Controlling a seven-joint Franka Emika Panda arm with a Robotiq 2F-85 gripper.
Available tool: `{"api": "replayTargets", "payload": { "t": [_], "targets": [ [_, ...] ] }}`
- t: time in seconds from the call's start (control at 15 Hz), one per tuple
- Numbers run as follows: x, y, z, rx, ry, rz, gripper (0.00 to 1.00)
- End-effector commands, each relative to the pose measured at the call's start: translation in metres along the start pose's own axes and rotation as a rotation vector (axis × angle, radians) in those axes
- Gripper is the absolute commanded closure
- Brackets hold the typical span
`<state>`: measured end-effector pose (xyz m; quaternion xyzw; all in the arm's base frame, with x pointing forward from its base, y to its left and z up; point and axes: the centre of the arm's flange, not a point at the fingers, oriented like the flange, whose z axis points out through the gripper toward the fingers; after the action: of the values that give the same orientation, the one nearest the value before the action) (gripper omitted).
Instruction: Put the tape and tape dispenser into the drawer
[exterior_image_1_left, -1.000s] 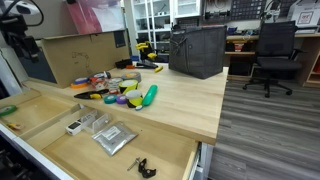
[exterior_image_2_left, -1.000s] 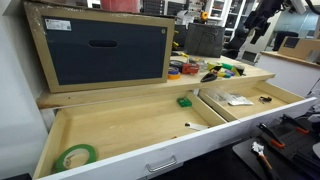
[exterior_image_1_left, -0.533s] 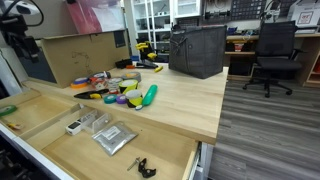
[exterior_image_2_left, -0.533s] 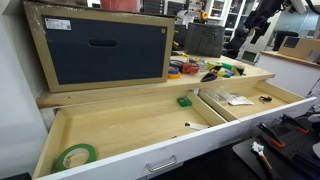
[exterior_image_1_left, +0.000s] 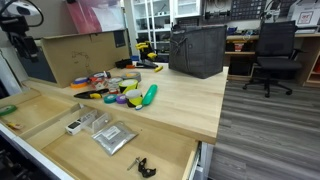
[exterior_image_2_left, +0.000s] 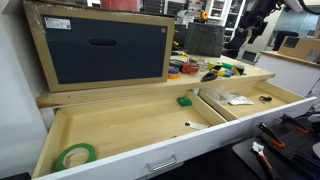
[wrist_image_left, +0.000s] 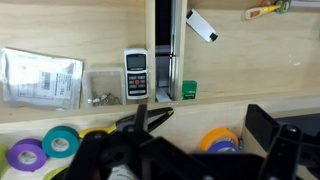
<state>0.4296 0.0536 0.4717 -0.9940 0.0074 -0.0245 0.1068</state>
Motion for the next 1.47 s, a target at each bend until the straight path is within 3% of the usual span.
{"api": "replayTargets", "payload": {
  "t": [0.0, 0.73, 1.4],
  "targets": [
    [0.025, -0.021, -0.004, 0.0, -0.027, 0.101, 0.0],
    [0.106, -0.013, 0.013, -0.037, -0.046, 0.462, 0.0],
    [0.175, -0.017, 0.069, -0.111, -0.109, 0.619, 0.0]
  ]
}}
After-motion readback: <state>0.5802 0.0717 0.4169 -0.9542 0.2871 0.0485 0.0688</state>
